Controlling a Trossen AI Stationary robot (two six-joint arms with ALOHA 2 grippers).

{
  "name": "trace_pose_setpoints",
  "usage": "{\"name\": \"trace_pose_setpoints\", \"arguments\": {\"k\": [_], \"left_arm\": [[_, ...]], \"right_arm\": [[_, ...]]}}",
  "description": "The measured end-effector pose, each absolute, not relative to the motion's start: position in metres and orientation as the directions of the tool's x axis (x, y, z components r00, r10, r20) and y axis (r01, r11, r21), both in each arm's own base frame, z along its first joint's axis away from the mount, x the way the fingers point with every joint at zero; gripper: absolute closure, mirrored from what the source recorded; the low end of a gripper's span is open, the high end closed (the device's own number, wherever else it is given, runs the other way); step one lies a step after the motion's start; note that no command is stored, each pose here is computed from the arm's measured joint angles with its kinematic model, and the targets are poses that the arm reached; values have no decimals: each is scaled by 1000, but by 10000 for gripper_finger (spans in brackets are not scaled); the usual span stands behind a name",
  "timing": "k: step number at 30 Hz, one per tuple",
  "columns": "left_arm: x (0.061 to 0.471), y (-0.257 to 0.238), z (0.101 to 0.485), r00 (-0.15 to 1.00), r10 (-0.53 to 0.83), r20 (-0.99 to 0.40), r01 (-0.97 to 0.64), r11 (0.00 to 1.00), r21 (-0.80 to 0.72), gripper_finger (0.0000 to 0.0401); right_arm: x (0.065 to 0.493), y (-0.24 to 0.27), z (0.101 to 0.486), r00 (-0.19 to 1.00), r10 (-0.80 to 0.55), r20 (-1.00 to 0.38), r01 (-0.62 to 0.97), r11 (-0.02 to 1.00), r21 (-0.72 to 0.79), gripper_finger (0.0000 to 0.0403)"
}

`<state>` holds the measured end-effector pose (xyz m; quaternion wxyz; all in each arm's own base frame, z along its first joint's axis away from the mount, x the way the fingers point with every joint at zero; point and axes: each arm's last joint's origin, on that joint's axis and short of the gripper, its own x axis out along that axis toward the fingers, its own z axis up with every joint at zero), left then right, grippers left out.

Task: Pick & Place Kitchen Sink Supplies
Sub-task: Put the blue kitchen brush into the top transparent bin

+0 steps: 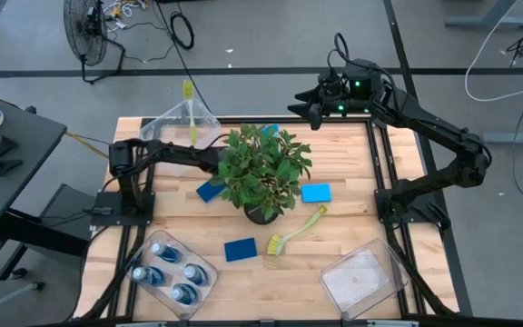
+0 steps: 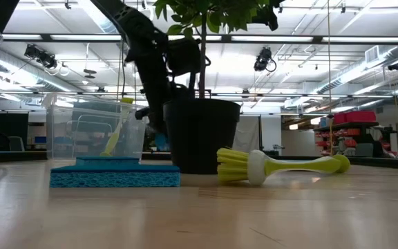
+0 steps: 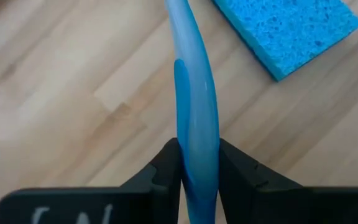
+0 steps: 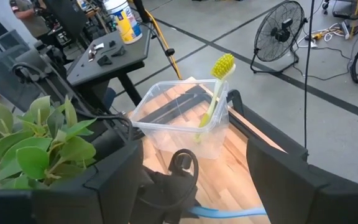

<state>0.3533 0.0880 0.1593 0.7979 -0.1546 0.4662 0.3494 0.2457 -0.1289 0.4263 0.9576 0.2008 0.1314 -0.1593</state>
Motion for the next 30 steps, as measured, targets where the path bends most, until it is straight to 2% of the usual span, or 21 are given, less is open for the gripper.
{"name": "trace_pose_setpoints", "arguments": {"k": [9, 20, 30], "left_arm": [[352, 100, 186, 214, 489, -846, -678, 698, 232, 321], [328, 107, 242, 260, 592, -763, -710, 653, 264, 321], [288, 116, 296, 268, 694, -668, -781, 563, 272, 321]], "right_arm": [[247, -127, 426, 917, -245, -316, 344, 885, 313, 118], [249, -122, 426, 921, -226, -316, 323, 899, 297, 117], [249, -122, 426, 921, -227, -315, 323, 899, 296, 117]]}}
